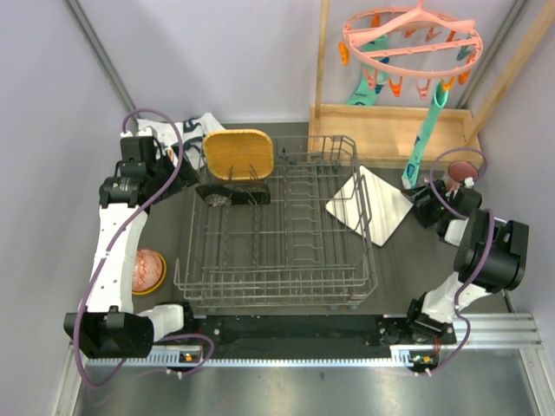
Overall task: Load the mixed dishes into the dish rack
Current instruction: Grab a plate with the right arm
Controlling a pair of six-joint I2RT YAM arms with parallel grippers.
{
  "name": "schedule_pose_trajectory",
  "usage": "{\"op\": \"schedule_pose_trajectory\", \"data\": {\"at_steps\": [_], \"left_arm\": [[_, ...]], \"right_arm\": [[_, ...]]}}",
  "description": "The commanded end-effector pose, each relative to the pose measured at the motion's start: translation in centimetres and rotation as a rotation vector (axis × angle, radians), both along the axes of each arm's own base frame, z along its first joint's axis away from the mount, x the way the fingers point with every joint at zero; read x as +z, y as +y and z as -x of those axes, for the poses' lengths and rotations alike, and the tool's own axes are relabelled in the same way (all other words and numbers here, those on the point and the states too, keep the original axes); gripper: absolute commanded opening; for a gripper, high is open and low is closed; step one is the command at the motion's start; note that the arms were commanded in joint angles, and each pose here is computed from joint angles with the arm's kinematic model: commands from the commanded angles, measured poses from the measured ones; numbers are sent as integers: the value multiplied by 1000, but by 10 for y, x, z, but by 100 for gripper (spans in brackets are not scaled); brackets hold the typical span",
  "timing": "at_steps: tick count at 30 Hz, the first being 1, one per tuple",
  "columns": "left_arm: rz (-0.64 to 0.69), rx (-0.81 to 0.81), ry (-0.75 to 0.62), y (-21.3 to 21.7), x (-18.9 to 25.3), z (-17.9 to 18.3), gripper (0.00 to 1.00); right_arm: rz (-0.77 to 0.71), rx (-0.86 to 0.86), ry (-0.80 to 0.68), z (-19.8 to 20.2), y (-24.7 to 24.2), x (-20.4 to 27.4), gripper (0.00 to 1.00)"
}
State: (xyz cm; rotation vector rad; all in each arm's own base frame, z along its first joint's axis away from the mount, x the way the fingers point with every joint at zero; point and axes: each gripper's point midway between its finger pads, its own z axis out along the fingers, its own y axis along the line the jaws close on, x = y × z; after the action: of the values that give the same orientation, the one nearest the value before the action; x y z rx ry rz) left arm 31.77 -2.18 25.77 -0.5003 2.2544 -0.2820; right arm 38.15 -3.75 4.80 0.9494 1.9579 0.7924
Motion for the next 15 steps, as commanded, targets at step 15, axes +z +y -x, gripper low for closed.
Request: {"op": "schedule_pose_trajectory", "data": {"at_steps": [15], "left_arm": [[-15,11,-70,4,18,-2,91]], "right_arm": [[-166,110,49,7,35,-21,71]]}}
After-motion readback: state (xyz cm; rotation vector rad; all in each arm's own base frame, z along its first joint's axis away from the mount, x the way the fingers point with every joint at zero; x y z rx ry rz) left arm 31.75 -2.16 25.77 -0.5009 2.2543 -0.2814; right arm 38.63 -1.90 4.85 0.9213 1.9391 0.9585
